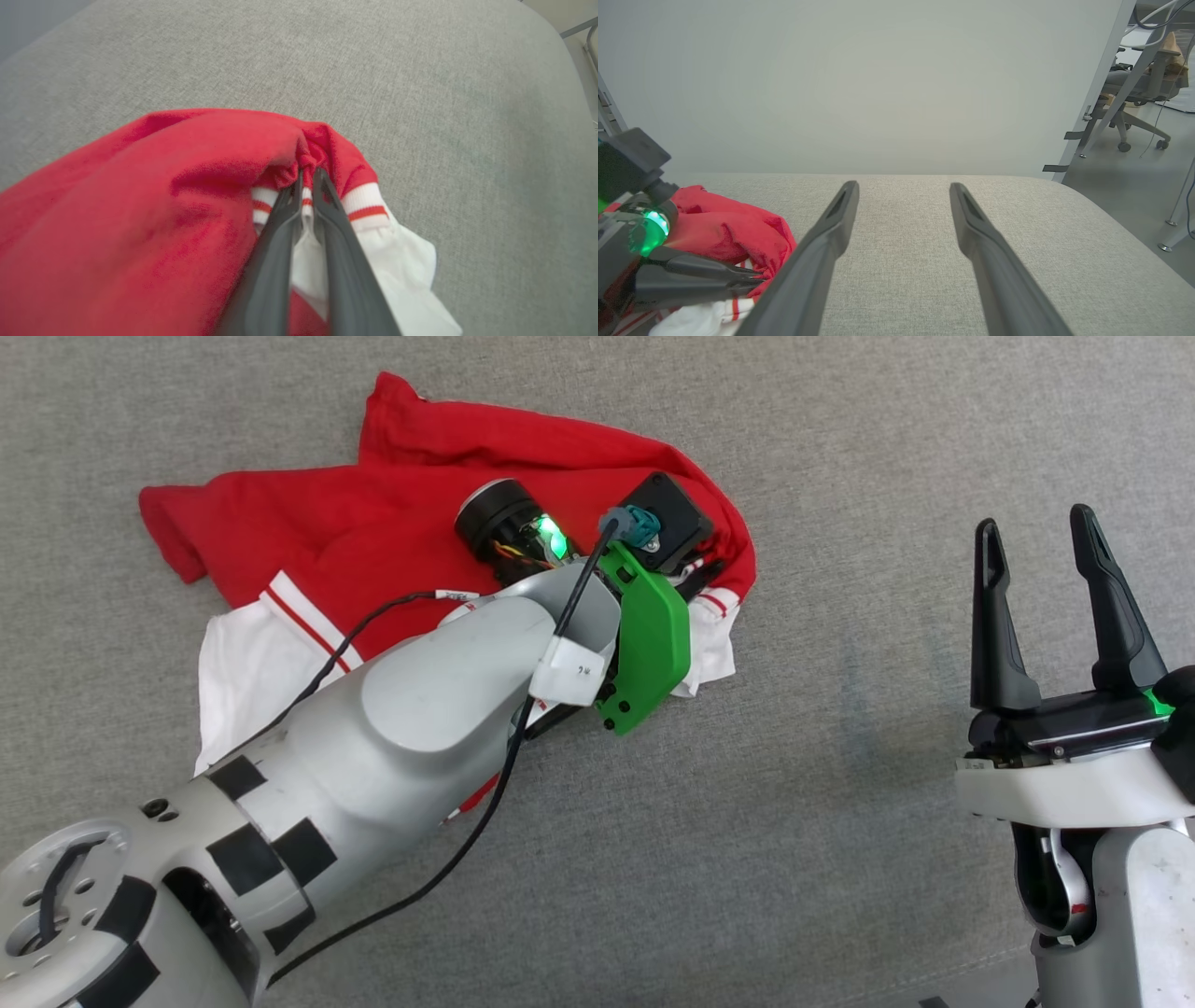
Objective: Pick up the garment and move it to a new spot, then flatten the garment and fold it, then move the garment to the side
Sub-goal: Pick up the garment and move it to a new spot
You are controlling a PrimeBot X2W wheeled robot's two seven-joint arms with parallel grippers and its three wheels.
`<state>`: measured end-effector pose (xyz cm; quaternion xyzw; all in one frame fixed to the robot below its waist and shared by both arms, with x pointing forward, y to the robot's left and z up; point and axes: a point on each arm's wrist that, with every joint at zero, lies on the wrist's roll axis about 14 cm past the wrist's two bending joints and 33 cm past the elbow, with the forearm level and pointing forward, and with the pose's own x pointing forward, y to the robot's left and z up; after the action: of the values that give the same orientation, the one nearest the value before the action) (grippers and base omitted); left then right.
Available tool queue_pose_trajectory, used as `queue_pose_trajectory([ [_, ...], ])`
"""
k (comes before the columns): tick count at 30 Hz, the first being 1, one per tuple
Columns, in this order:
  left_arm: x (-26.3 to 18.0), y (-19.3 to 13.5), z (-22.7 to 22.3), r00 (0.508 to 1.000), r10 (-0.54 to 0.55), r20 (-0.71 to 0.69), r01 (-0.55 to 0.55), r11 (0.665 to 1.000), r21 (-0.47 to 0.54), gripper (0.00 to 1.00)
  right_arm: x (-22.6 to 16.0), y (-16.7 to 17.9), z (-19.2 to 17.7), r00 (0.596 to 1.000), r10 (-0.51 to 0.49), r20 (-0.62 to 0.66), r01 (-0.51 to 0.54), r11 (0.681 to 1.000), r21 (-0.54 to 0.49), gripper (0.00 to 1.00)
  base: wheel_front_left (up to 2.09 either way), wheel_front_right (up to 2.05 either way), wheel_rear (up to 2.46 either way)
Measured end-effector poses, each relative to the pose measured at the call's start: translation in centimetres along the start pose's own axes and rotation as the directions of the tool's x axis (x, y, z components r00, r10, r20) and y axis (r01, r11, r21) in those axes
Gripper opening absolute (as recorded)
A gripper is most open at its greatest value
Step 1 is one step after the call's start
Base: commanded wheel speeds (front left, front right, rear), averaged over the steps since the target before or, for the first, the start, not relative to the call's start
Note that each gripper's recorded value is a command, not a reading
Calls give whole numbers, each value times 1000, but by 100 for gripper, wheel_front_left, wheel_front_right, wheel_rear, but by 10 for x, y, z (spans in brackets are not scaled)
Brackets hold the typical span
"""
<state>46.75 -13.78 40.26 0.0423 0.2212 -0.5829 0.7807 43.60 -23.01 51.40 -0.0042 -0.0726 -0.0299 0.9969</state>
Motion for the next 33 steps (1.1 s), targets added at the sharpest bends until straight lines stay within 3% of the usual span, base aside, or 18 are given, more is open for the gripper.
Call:
queue_pose_trajectory([
  [4,-6,2,34,987,30,161,-39,998,49,100,-2,3,8,1000,7,18,-7,1000,0,100,0,0,0],
  [9,-28,8,84,931,96,352,-128,989,68,100,-12,7,18,999,16,33,-16,1000,1,100,0,0,0],
  [13,-59,17,117,871,204,446,-270,958,91,100,-21,12,29,998,30,55,-30,1000,1,100,0,0,0],
  [16,-95,22,140,791,293,537,-383,922,61,100,-25,18,37,996,46,74,-47,999,6,100,0,0,0],
  [22,-177,36,134,615,496,613,-595,802,-52,100,-32,29,52,991,77,113,-80,997,17,100,0,0,0],
  [28,-257,36,120,406,648,644,-766,626,-147,100,-41,36,60,987,97,131,-101,995,22,100,0,0,0],
  [33,-308,34,87,285,746,602,-852,484,-197,100,-46,44,65,983,118,143,-123,992,30,100,0,0,0],
])
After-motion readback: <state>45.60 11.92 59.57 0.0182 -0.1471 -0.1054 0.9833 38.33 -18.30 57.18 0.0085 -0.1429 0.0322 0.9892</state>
